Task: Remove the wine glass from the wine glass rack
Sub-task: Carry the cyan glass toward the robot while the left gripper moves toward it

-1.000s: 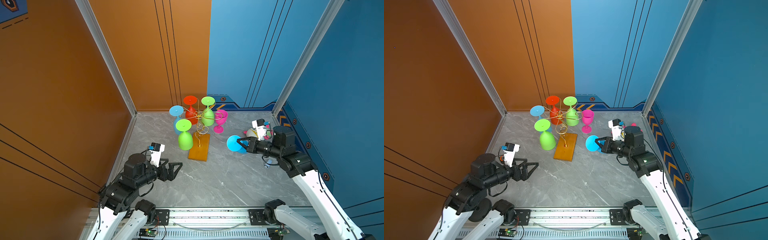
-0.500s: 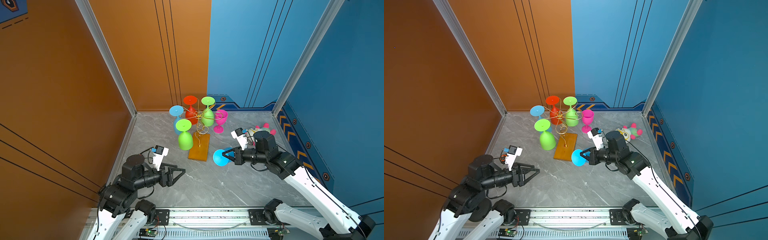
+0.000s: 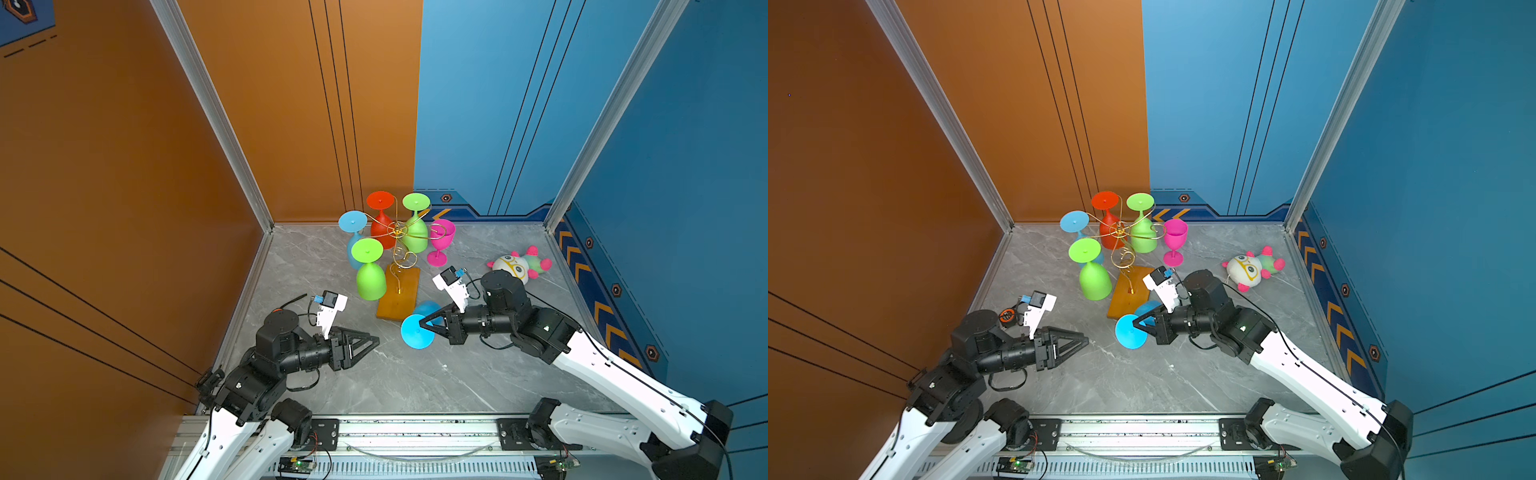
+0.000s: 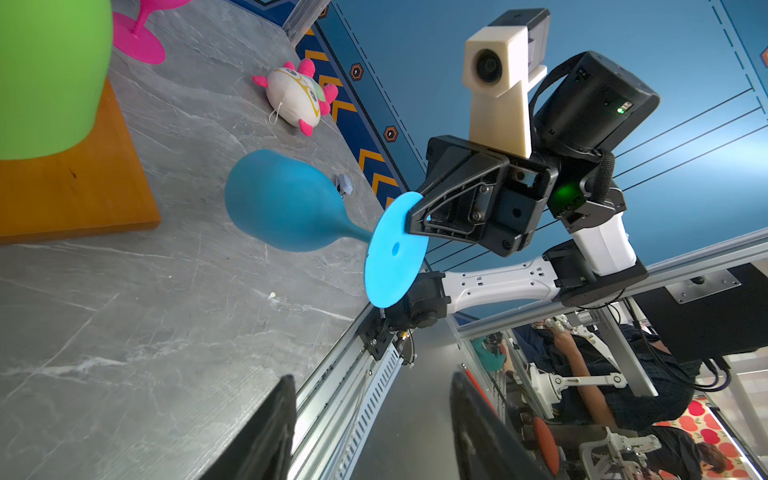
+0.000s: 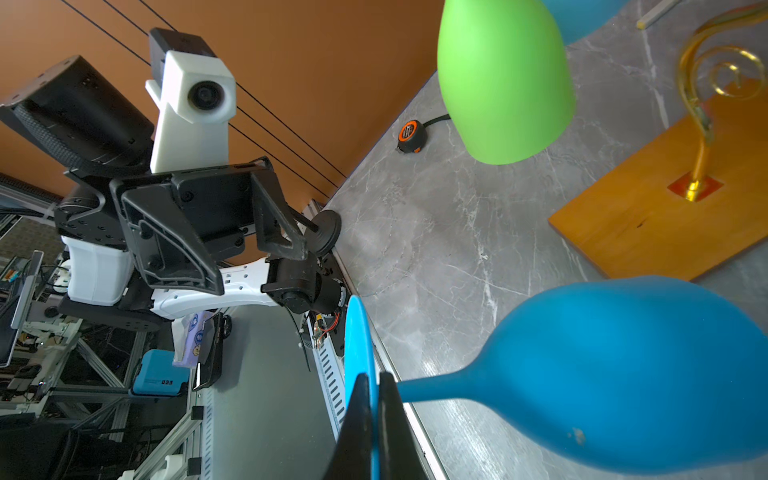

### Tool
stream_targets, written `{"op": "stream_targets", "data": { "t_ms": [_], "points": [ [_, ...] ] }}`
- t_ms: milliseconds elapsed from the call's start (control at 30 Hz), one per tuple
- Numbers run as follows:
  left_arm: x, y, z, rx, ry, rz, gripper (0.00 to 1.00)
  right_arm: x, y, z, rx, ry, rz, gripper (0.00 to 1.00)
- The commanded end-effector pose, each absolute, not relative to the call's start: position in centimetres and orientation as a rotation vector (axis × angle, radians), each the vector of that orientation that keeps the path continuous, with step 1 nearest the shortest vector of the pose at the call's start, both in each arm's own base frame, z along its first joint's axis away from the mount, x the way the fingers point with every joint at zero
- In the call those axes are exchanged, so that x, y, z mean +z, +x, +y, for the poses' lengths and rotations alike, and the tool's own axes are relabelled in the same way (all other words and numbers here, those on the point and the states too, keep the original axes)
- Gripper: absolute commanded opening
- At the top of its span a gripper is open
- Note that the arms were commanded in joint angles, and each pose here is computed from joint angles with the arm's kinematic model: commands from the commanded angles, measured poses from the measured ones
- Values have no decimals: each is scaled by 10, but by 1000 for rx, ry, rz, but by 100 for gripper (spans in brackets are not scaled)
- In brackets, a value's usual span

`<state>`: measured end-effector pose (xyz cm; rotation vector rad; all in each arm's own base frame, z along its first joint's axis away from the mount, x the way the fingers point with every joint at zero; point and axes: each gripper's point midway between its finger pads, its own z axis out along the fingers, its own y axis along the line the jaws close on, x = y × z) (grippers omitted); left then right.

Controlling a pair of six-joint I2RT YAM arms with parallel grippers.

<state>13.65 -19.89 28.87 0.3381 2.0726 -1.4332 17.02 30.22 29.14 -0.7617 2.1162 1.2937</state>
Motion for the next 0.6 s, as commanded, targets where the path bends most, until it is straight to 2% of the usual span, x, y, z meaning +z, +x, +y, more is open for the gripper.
{"op": "stream_targets", "data": {
  "t_ms": [0,567],
  "points": [
    [296,138,-209,-1464,379,2023,58,304,166,313,1340,-807,2036,2],
    [292,136,-238,-1497,473,2031,41,312,157,328,1438,-845,1969,2]
  ]
}}
